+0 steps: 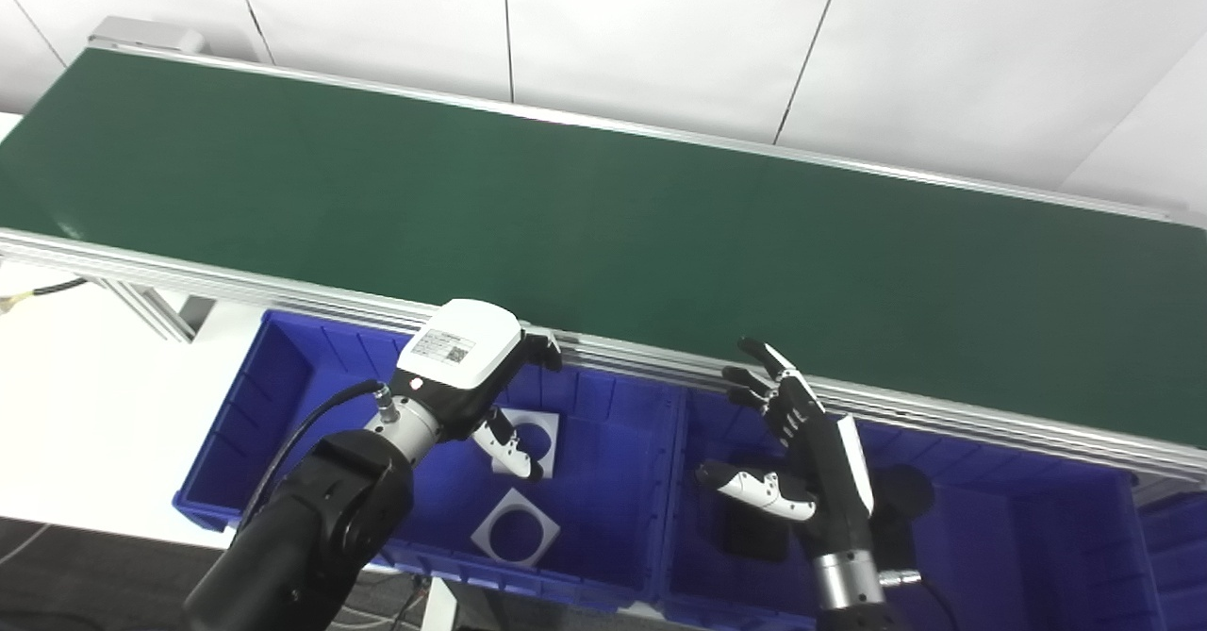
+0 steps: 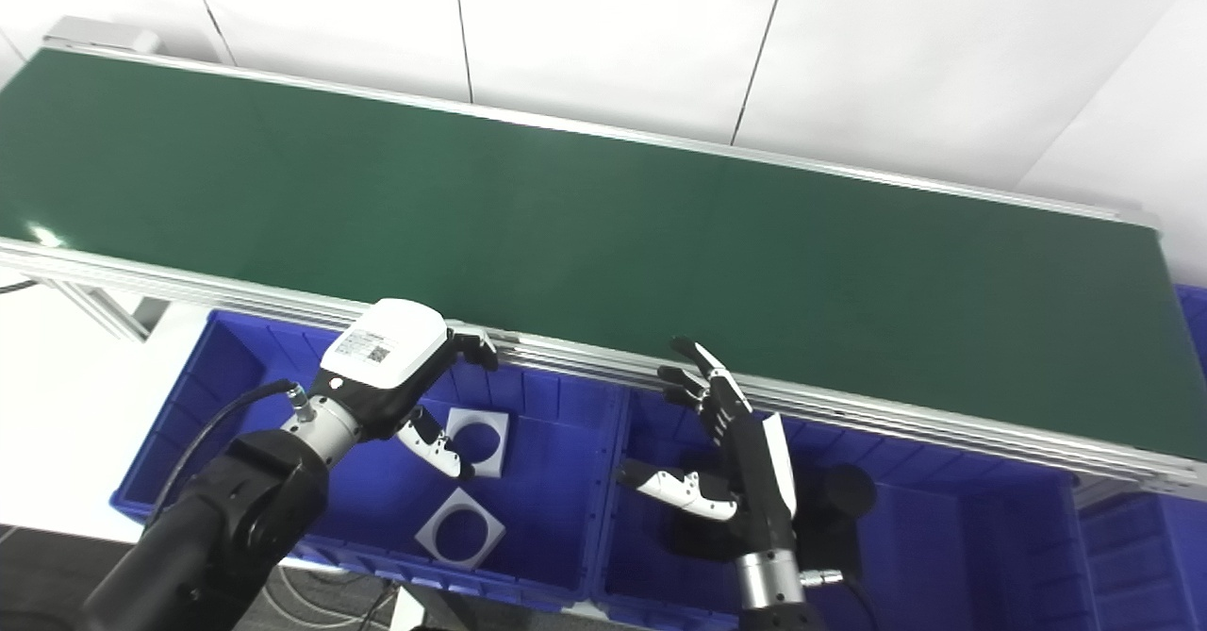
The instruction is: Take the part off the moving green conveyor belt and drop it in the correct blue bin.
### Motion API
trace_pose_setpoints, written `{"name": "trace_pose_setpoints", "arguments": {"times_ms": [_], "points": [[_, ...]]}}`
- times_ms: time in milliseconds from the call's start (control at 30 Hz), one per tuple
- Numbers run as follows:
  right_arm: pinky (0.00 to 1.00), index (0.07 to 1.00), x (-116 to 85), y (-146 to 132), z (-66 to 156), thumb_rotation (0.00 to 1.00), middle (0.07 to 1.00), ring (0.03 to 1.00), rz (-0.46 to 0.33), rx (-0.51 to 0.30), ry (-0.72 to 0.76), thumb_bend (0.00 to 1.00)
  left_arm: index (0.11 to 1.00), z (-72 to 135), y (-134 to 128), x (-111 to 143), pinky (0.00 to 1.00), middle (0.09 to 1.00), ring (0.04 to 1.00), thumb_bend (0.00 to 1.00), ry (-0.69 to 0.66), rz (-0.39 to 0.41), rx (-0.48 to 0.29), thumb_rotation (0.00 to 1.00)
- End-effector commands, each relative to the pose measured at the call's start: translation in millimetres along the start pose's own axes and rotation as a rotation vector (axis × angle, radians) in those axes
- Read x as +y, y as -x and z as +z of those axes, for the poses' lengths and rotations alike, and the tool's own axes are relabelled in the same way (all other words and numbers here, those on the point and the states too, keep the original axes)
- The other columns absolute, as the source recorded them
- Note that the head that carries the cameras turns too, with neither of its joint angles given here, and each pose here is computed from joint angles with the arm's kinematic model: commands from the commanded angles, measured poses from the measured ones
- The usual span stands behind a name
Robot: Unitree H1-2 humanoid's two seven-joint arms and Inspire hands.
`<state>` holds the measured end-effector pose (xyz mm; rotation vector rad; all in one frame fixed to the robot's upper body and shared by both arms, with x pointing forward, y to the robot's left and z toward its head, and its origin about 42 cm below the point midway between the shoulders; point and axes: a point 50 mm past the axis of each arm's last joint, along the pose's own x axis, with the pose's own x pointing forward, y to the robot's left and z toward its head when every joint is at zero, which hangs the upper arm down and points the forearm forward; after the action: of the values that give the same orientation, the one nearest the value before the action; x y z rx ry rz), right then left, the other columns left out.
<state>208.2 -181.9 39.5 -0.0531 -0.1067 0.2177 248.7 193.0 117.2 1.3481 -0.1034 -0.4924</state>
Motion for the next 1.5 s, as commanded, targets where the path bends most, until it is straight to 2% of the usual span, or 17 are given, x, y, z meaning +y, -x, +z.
{"name": "trace_pose_setpoints", "arguments": {"times_ms": [0,100,233,300,433,467,567,767,967,1067,1200,1467], "points": [[0.74,0.849,1,-5,8,0.38,0.909,0.800,-0.001,-0.061,-0.004,0.90,0.636,2,1,15,0.51,0.659,0.602,1.00,-0.035,0.055,-0.037,0.27],[0.74,0.851,2,-4,7,0.38,0.909,0.802,0.000,-0.055,-0.006,0.90,0.640,6,5,19,0.49,0.643,0.576,1.00,0.035,0.063,-0.050,0.26],[0.74,0.851,2,-3,6,0.38,0.910,0.806,0.000,-0.050,-0.015,0.91,0.670,23,18,40,0.45,0.650,0.567,1.00,0.341,0.086,-0.115,0.29],[0.74,0.851,2,-3,5,0.37,0.910,0.808,0.000,-0.046,-0.016,0.91,0.686,32,25,48,0.46,0.660,0.577,1.00,0.516,0.072,-0.153,0.31],[0.73,0.847,-1,-4,2,0.38,0.911,0.808,0.000,-0.039,-0.006,0.92,0.755,49,33,52,0.60,0.717,0.669,1.00,0.836,0.025,-0.252,0.32],[0.73,0.840,-1,-4,1,0.38,0.908,0.804,0.000,-0.034,-0.001,0.92,0.791,53,33,50,0.65,0.763,0.713,1.00,0.906,0.017,-0.279,0.32],[0.73,0.839,-1,-5,-2,0.39,0.909,0.804,0.003,-0.025,0.005,0.92,0.823,59,31,46,0.70,0.818,0.762,1.00,1.025,0.013,-0.326,0.30],[0.73,0.853,-2,-4,-6,0.41,0.909,0.807,0.009,-0.011,0.010,0.93,0.853,60,19,31,0.79,0.866,0.827,1.00,1.120,0.037,-0.367,0.25],[0.73,0.856,-4,-3,-10,0.41,0.906,0.808,0.012,0.007,0.018,0.93,0.864,56,-5,-4,0.81,0.904,0.861,0.96,1.077,0.124,-0.381,0.22],[0.73,0.859,-2,-4,-12,0.41,0.901,0.806,0.014,0.014,0.021,0.93,0.858,49,-13,-21,0.81,0.909,0.883,0.95,1.054,0.157,-0.367,0.23],[0.72,0.864,9,-7,-14,0.44,0.898,0.799,0.015,0.019,0.037,0.94,0.852,31,-18,-41,0.83,0.907,0.898,0.93,1.028,0.183,-0.342,0.20],[0.70,0.853,31,-17,-18,0.46,0.904,0.795,0.015,0.018,0.068,0.94,0.845,7,-25,-54,0.82,0.896,0.889,0.91,0.962,0.151,-0.340,0.17]]}}
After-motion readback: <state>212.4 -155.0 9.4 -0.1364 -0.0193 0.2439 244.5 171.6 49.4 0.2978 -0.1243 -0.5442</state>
